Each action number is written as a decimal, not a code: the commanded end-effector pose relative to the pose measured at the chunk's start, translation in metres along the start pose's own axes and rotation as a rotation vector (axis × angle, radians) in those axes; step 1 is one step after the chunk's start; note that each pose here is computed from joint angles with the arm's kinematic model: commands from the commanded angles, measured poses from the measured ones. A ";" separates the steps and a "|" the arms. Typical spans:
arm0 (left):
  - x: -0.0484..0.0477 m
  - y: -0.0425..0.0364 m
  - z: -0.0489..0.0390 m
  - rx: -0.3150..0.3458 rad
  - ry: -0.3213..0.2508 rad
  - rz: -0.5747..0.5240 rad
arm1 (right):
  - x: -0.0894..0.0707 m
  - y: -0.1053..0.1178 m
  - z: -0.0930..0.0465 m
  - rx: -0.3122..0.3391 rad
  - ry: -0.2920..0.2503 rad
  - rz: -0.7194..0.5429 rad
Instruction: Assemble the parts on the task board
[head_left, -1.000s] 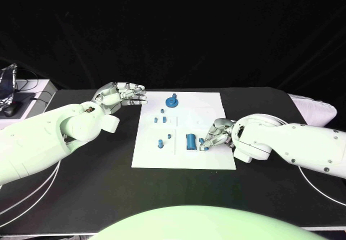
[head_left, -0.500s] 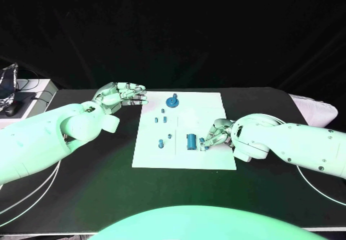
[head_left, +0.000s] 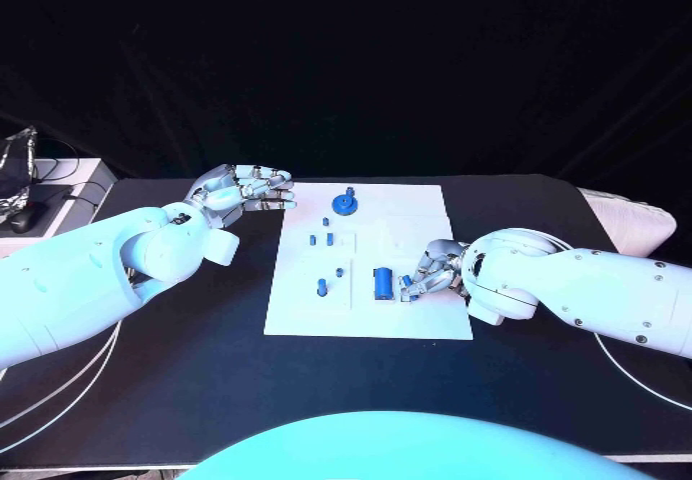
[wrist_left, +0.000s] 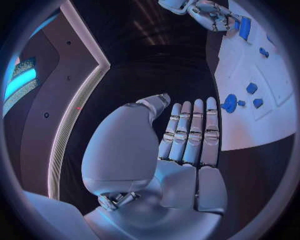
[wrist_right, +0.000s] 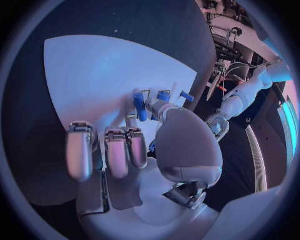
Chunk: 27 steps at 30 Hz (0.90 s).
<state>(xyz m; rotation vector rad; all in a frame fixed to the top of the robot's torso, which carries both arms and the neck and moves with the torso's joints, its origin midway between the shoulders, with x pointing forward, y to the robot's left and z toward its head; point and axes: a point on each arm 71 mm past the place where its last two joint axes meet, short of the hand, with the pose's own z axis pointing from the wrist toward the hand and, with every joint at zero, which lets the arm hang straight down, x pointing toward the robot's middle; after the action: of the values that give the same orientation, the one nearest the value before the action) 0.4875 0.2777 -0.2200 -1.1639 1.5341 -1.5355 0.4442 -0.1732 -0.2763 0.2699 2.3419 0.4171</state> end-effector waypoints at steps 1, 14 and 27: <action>0.0025 -0.0007 0.0005 0.005 0.019 -0.010 | 0.002 0.000 0.000 -0.004 -0.001 -0.015; 0.0022 -0.0005 0.0006 0.003 0.018 -0.010 | 0.004 0.001 -0.005 -0.020 -0.019 0.014; 0.0018 -0.0004 0.0005 0.002 0.018 -0.009 | 0.001 -0.003 -0.006 -0.017 -0.045 0.021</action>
<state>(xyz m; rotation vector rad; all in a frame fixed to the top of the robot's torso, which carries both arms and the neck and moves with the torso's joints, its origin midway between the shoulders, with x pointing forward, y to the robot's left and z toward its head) 0.4876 0.2780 -0.2204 -1.1662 1.5380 -1.5330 0.4386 -0.1771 -0.2743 0.3019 2.3071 0.4308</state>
